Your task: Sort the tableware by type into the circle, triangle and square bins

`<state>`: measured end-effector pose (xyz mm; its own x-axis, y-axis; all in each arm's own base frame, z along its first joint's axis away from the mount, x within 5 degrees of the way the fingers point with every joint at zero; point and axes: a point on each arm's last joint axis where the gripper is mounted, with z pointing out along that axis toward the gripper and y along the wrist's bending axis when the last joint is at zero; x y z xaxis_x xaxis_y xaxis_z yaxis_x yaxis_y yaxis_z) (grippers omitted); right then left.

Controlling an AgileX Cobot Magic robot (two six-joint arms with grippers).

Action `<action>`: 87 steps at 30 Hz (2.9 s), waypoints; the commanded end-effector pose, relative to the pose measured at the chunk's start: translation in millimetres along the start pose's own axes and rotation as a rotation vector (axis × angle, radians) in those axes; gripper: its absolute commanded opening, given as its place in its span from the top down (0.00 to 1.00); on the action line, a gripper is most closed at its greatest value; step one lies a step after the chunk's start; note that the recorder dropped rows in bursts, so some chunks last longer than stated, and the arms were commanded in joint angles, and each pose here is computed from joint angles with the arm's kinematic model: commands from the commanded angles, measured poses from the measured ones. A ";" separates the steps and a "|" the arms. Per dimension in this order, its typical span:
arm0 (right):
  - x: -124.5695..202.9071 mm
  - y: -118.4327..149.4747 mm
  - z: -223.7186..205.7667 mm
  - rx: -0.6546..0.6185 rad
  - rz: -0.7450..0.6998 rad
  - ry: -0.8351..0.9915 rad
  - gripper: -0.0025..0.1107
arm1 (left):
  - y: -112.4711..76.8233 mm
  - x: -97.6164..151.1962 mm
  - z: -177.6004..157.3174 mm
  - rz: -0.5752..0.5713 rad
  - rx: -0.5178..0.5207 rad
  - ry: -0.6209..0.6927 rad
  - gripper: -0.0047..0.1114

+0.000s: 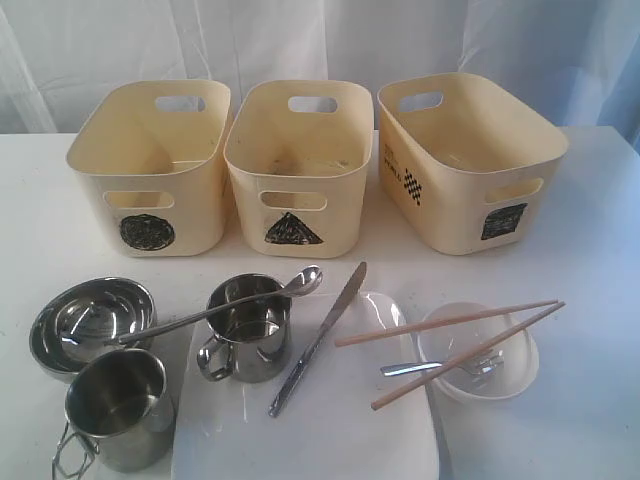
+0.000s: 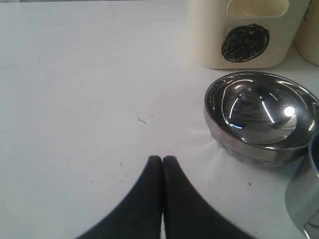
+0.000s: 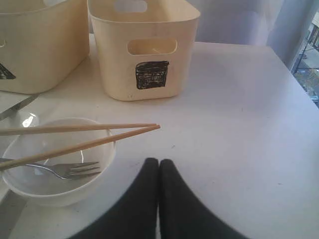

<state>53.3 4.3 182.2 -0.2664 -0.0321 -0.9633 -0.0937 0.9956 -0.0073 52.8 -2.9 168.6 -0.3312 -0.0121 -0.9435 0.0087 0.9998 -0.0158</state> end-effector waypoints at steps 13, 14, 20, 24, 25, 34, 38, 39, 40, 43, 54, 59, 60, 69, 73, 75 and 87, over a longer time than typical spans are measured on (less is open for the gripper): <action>-0.3 0.0 0.0 0.000 -0.001 -0.017 0.98 | -0.4 -0.7 -0.3 -0.006 0.006 -0.011 0.96; -0.3 0.0 0.0 0.000 -0.001 -0.017 0.98 | -0.4 -0.7 -0.3 -0.006 0.006 -0.011 0.96; -0.3 0.0 0.0 0.000 -0.001 -0.017 0.98 | -0.4 -0.7 -0.3 -0.006 0.006 -0.011 0.96; -0.3 0.0 0.0 0.000 -0.001 -0.017 0.98 | -0.4 -0.7 -0.3 -0.006 0.006 -0.011 0.96; -0.3 0.0 0.0 0.000 -0.001 -0.017 0.98 | -0.4 -0.7 -0.3 -0.006 0.006 -0.011 0.96; -0.3 0.0 0.0 0.000 -0.001 -0.017 0.98 | -0.4 -0.7 -0.3 -0.006 0.006 -0.011 0.96; -0.3 0.0 0.0 0.000 -0.001 -0.017 0.98 | -0.4 -0.7 -0.3 -0.006 0.006 -0.011 0.96; -0.3 0.0 0.0 0.000 -0.001 -0.017 0.98 | -0.4 -0.7 -0.3 -0.006 0.006 -0.011 0.96; -0.3 0.0 0.0 0.000 -0.001 -0.017 0.98 | -0.4 -0.7 -0.3 -0.006 0.006 -0.011 0.96; -0.3 -0.3 0.0 0.003 -0.015 -0.018 0.98 | -0.4 -0.7 -0.3 -0.006 0.006 -0.011 0.96; -29.1 1.3 -5.2 -0.035 0.119 -0.340 0.98 | -0.4 -0.7 -0.3 -0.006 0.006 -0.011 0.96; -49.2 0.9 -15.2 -0.083 0.239 -0.584 0.98 | -0.4 -0.7 -0.3 -0.006 0.006 -0.011 0.96; -51.1 0.8 -16.5 -0.099 0.280 -0.608 0.98 | -0.4 -0.7 -0.3 -0.006 0.006 -0.011 0.96; -35.8 1.1 -7.8 -0.137 0.584 -0.404 0.98 | -0.4 -0.7 -0.3 -0.006 0.006 -0.011 0.96; -31.4 1.3 -6.0 -0.151 0.738 -0.345 0.98 | -0.4 -0.7 -0.3 -0.006 0.006 -0.011 0.96; -32.7 1.2 -6.5 -0.154 0.729 -0.360 0.98 | -0.4 -0.7 -0.3 -0.006 0.006 -0.011 0.96; -149.9 2.2 1.3 -0.022 0.300 0.051 0.98 | -0.4 -0.7 -0.3 -0.006 0.006 -0.011 0.96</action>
<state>75.8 9.1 303.7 -0.1873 0.4139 -0.8908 -0.0400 0.9029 0.4280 52.8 -2.9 168.6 -0.3312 -0.0121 -0.9435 0.0087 0.9998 -0.0158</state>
